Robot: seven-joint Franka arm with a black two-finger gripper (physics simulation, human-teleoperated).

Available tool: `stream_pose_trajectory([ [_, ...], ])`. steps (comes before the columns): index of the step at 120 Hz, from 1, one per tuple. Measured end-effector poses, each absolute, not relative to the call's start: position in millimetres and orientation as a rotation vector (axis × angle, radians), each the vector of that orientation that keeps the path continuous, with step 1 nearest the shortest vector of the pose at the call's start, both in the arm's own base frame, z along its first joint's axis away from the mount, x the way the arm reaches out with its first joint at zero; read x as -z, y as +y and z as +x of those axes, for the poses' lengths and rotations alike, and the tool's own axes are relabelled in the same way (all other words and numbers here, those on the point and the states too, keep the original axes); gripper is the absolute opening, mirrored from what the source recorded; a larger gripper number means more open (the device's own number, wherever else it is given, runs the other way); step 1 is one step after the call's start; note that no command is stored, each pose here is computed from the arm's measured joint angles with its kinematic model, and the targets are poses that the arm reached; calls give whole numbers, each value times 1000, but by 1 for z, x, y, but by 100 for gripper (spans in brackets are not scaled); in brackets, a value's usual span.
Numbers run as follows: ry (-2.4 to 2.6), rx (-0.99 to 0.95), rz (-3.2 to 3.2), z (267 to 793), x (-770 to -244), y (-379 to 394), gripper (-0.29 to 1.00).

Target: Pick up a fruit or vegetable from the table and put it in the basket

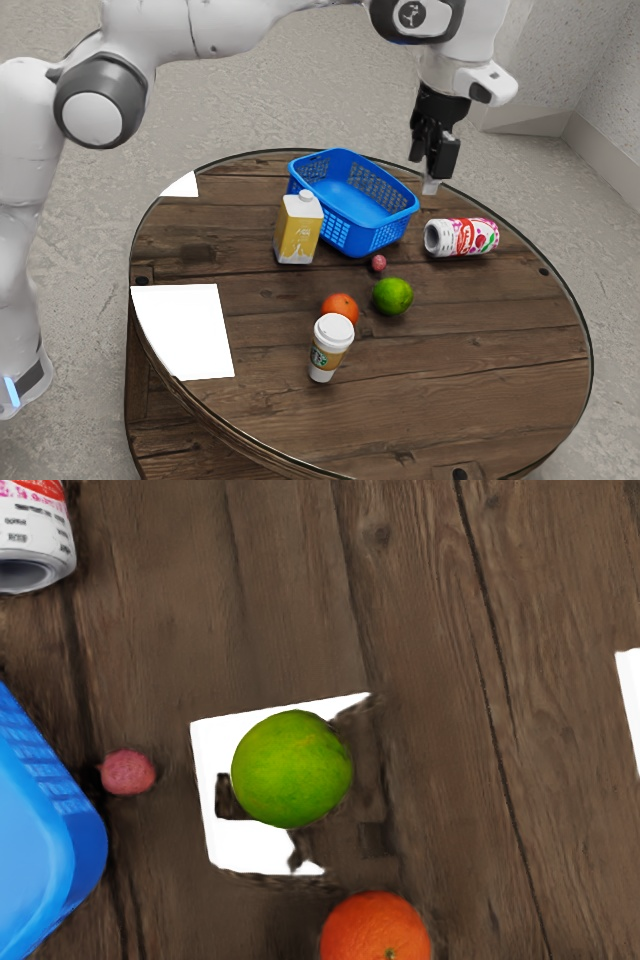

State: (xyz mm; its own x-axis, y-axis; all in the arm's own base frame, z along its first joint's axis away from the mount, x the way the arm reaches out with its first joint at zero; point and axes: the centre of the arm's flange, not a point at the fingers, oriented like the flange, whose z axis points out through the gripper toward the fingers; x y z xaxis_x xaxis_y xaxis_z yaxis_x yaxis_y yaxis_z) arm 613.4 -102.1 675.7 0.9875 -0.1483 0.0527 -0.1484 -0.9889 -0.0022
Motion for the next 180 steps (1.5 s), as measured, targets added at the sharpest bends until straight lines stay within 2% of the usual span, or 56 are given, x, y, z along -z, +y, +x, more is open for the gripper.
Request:
stream_pose_trajectory([
  [20,-215,-18,3166,644,-627,-98,70],
  [37,-225,-47,3165,652,-618,-103,70],
  [53,-255,74,3136,639,-548,-117,70],
  [71,-235,78,3094,635,-502,-118,70],
  [110,-183,-37,3087,640,-502,-102,70],
  [180,-164,3,3095,630,-468,-95,70],
])
